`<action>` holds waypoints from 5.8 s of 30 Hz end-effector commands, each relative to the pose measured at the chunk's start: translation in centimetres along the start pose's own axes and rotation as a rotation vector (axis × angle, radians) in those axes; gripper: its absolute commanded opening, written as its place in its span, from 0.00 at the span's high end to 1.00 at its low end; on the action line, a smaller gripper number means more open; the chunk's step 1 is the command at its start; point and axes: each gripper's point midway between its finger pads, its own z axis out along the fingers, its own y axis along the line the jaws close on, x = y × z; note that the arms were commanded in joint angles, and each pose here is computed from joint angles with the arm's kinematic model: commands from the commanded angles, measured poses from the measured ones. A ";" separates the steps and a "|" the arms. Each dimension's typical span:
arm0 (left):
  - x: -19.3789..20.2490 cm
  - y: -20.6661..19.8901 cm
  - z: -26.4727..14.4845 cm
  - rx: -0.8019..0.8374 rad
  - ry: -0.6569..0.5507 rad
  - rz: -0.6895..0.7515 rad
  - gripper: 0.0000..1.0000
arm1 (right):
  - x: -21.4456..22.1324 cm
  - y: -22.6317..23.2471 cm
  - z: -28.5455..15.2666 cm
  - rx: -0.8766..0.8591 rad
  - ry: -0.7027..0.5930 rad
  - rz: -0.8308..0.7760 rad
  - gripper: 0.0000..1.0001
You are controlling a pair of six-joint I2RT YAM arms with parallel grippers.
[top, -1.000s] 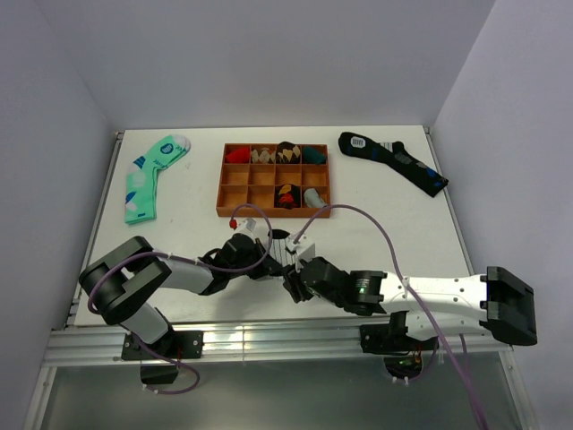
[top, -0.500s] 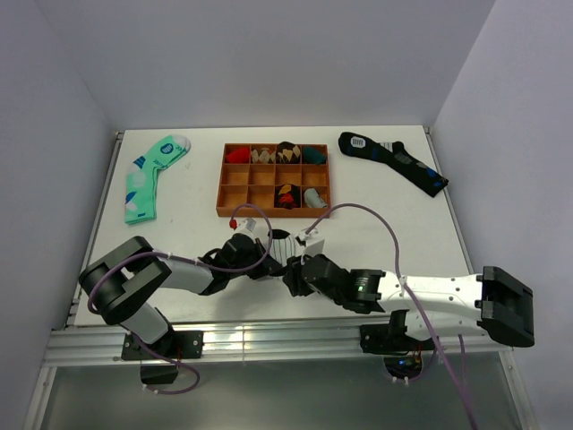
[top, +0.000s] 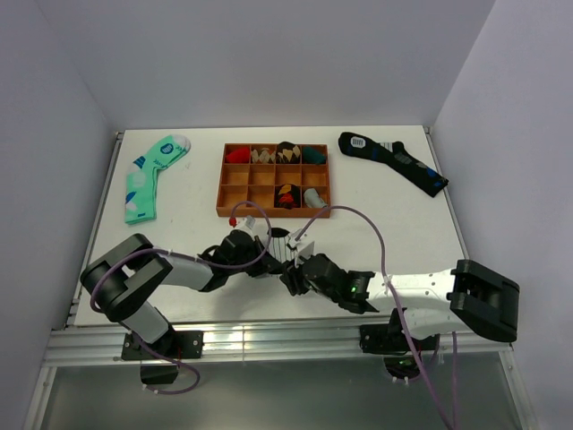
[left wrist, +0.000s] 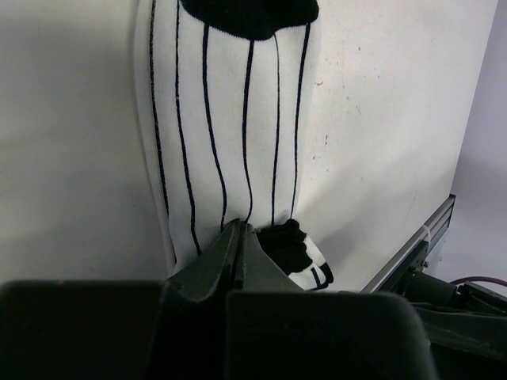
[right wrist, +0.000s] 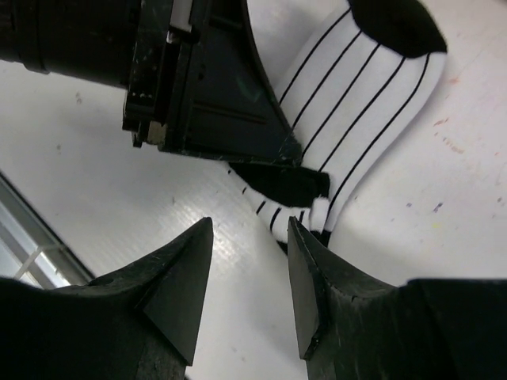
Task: Roll the socks
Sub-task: Roll the sock at the center of the board.
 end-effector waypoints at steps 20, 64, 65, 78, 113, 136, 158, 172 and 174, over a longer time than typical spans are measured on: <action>4.6 14.9 -3.5 -0.526 0.181 0.062 1.00 | -2.5 0.0 1.3 -0.145 -0.155 -0.069 0.50; 0.4 13.0 -3.2 -0.533 0.163 0.078 1.00 | 3.1 -3.5 4.9 -0.021 -0.042 -0.075 0.51; 0.4 13.1 -3.1 -0.534 0.165 0.079 1.00 | 3.2 -3.5 5.0 -0.020 -0.039 -0.079 0.51; 1.2 13.6 -2.6 -0.507 0.192 0.046 1.00 | 4.1 -4.8 5.7 0.068 -0.026 -0.119 0.58; 2.9 11.3 -5.7 -0.270 0.019 -0.046 0.85 | 6.0 -1.8 2.0 -0.032 0.368 0.362 0.89; -2.0 1.0 -10.0 0.050 -0.393 0.214 0.61 | 4.4 -2.3 1.2 0.011 0.623 0.239 0.91; 2.7 -5.7 -9.7 -0.043 -0.484 0.750 0.52 | 4.8 -1.9 1.7 -0.024 0.758 0.213 0.91; 3.2 -7.2 -10.7 -0.086 -0.301 0.987 0.38 | 5.1 -4.6 1.3 -0.029 0.862 0.227 0.93; 3.8 -7.8 -10.5 -0.029 -0.275 0.996 0.37 | 4.9 -4.6 1.3 -0.036 0.861 0.231 0.93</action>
